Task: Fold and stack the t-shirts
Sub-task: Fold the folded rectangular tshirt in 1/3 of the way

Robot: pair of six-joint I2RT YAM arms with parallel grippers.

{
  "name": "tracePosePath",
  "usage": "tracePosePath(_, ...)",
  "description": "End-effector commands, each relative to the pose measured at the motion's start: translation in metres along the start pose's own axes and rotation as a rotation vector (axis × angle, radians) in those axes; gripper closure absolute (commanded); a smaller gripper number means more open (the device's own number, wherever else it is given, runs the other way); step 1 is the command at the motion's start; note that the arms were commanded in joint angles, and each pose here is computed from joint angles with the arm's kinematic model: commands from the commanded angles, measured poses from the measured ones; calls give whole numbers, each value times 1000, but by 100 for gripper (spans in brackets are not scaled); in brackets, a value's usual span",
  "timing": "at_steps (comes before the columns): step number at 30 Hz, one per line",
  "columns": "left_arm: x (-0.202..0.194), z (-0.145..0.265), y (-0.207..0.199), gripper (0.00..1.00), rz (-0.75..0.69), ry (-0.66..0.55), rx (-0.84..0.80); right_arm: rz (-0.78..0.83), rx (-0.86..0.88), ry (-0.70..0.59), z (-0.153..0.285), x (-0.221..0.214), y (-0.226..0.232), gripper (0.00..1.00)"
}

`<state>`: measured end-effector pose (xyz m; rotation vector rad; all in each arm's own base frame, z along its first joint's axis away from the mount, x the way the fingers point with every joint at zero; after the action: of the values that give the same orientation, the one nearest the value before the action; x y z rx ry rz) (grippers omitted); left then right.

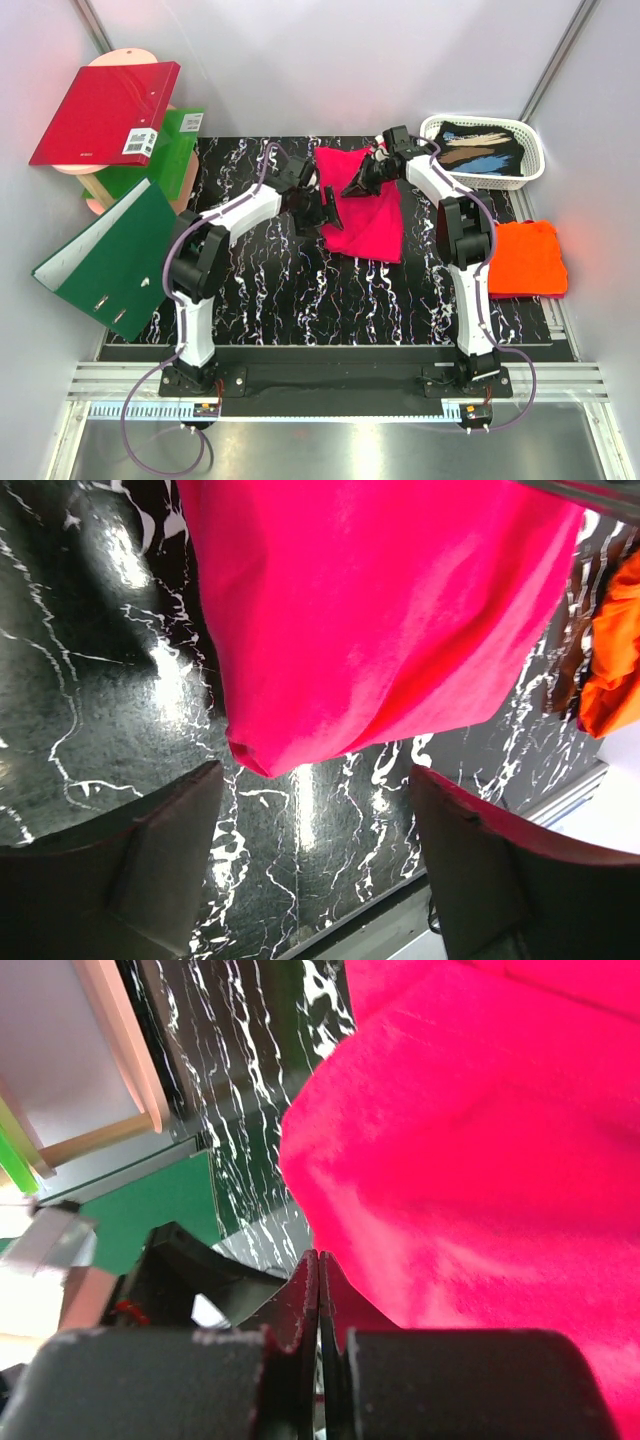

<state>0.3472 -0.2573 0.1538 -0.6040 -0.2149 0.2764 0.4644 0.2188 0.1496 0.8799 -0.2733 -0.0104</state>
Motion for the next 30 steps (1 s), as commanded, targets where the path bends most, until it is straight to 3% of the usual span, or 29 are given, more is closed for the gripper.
tracePosePath(1,-4,-12,-10,27,-33,13,-36,-5,44,31,10,0,11,100)
tracePosePath(9,-12,-44,1,37,-38,69,13,-41,43,88,-1,-13,-2,100)
tracePosePath(10,-12,-46,2,49,-36,68,19,-61,35,108,-5,-16,-7,100)
tracePosePath(12,-12,-47,4,63,-36,71,23,-82,33,135,-9,-20,-13,100)
tracePosePath(13,-12,-48,5,78,-37,69,30,-105,20,165,-14,-25,-20,100)
tracePosePath(15,-13,-46,8,98,-37,63,55,-129,1,201,-16,-31,-27,100)
tracePosePath(24,-10,-11,-6,100,-19,38,59,-139,-250,279,-11,-42,-49,100)
tracePosePath(30,-17,10,-2,100,3,54,124,-98,-348,243,-4,-36,-52,100)
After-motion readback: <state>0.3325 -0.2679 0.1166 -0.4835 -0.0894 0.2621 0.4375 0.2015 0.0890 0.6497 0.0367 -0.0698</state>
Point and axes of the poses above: each gripper's point midway between its finger pads, its own z axis back along the fingers, its own y axis along the line the jaws close on, x = y × z, the point moved 8 cm from there along z, back along the fingers, and after that the axes turned 11 degrees about z, right-handed, at the moved point
